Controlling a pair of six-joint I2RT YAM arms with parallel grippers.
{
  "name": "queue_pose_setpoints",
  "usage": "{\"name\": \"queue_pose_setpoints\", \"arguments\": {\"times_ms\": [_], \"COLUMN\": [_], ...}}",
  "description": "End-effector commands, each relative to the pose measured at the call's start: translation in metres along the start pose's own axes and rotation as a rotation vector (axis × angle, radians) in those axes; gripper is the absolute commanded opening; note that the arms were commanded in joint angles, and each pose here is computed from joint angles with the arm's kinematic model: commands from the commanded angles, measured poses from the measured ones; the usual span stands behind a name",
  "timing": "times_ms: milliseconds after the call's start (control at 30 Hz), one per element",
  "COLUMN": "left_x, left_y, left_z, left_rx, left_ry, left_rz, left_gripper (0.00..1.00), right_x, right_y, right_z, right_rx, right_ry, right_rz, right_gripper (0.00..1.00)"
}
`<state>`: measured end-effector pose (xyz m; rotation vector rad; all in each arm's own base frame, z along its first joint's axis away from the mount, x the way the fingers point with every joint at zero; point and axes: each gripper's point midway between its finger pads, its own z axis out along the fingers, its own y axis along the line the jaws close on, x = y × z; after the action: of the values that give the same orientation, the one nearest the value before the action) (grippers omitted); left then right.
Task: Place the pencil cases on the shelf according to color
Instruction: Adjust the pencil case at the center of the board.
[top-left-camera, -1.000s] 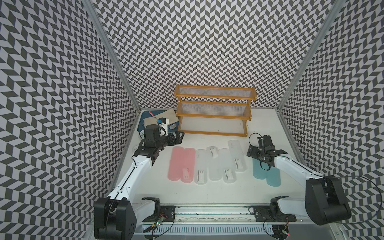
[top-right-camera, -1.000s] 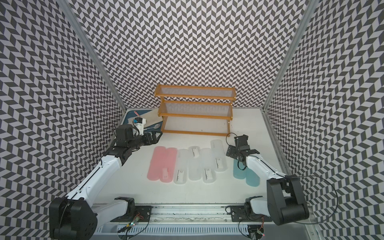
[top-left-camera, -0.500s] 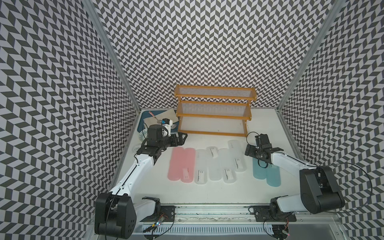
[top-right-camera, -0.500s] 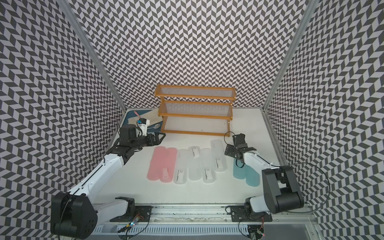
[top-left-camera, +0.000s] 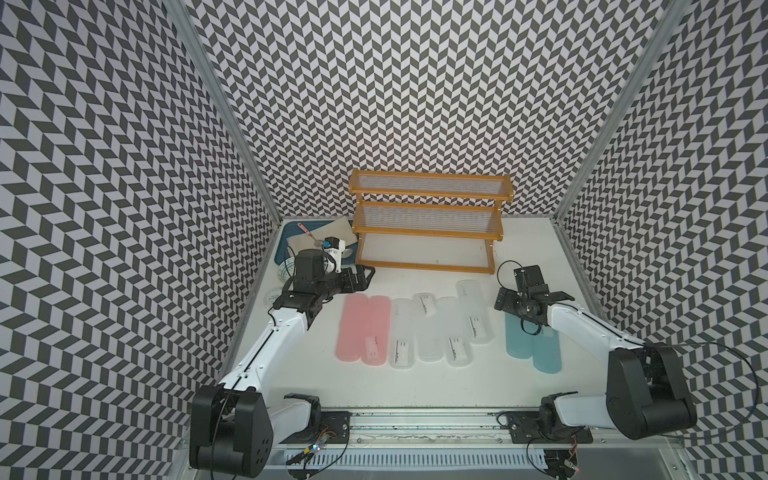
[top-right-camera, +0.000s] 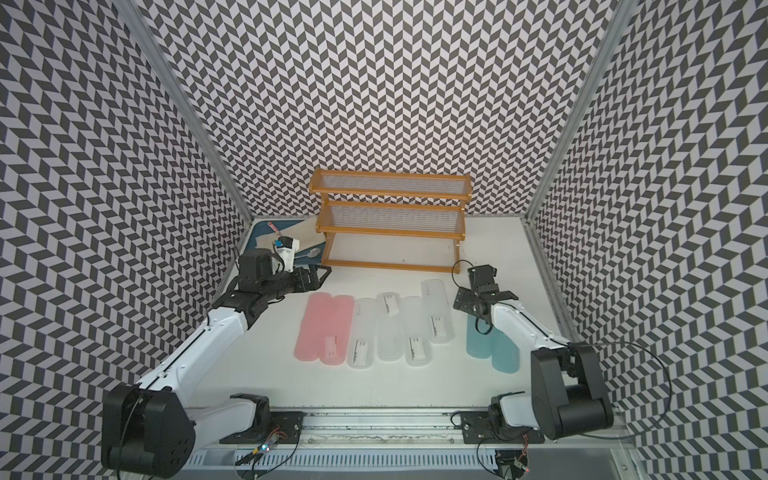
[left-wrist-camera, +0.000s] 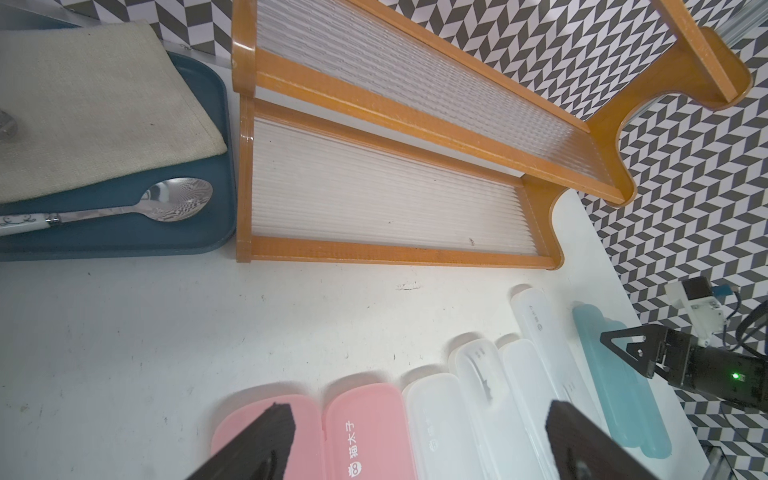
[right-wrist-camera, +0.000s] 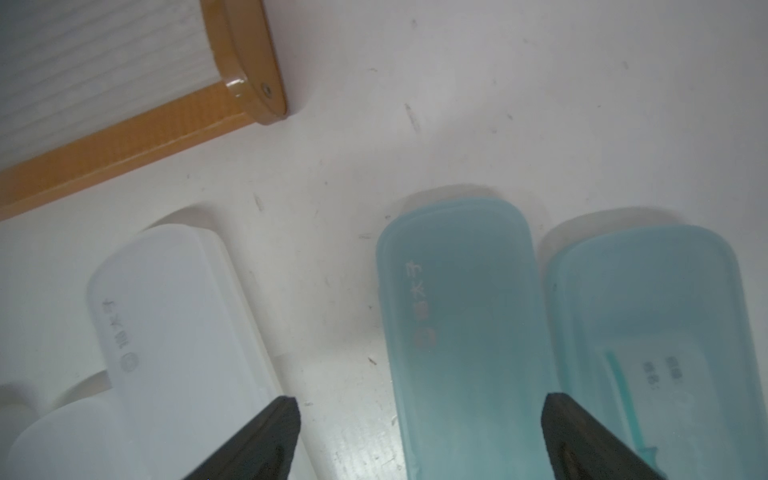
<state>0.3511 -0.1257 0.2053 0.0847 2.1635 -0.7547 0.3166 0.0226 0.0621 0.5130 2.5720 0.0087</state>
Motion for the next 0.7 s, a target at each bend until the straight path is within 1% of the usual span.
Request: {"name": "queue_pose_setpoints", "arguments": {"times_ms": [0,233,467,667], "left_x": [-0.009,-0.006,-0.007,-0.006], "left_y": [-0.013,-0.017,-0.019,-0.019], "left_z": [-0.006,-0.005,-0.005,-0.005], "left_rx": [0.044,0.061,0.07,0.07], "left_ry": [-0.027,-0.021,-0.02,-0.019], "left_rz": [0.016,0.015,0.015,0.014], "left_gripper": [0.99,1.0,1.0,1.0], "right_x": [0.011,0.017,0.035,0.037], "right_y": [-0.011,-0.021,-0.008,0.018], "right_z": [0.006,0.016,0.031,0.027], "right_rx": [0.043,0.08,0.019,-0.06], "right_ry": [0.02,0.029,0.108,0.11], "right_rz": [-0.002,0.019,0.007,0.008], "right_gripper": [0.96,0.97,0.95,0.94]}}
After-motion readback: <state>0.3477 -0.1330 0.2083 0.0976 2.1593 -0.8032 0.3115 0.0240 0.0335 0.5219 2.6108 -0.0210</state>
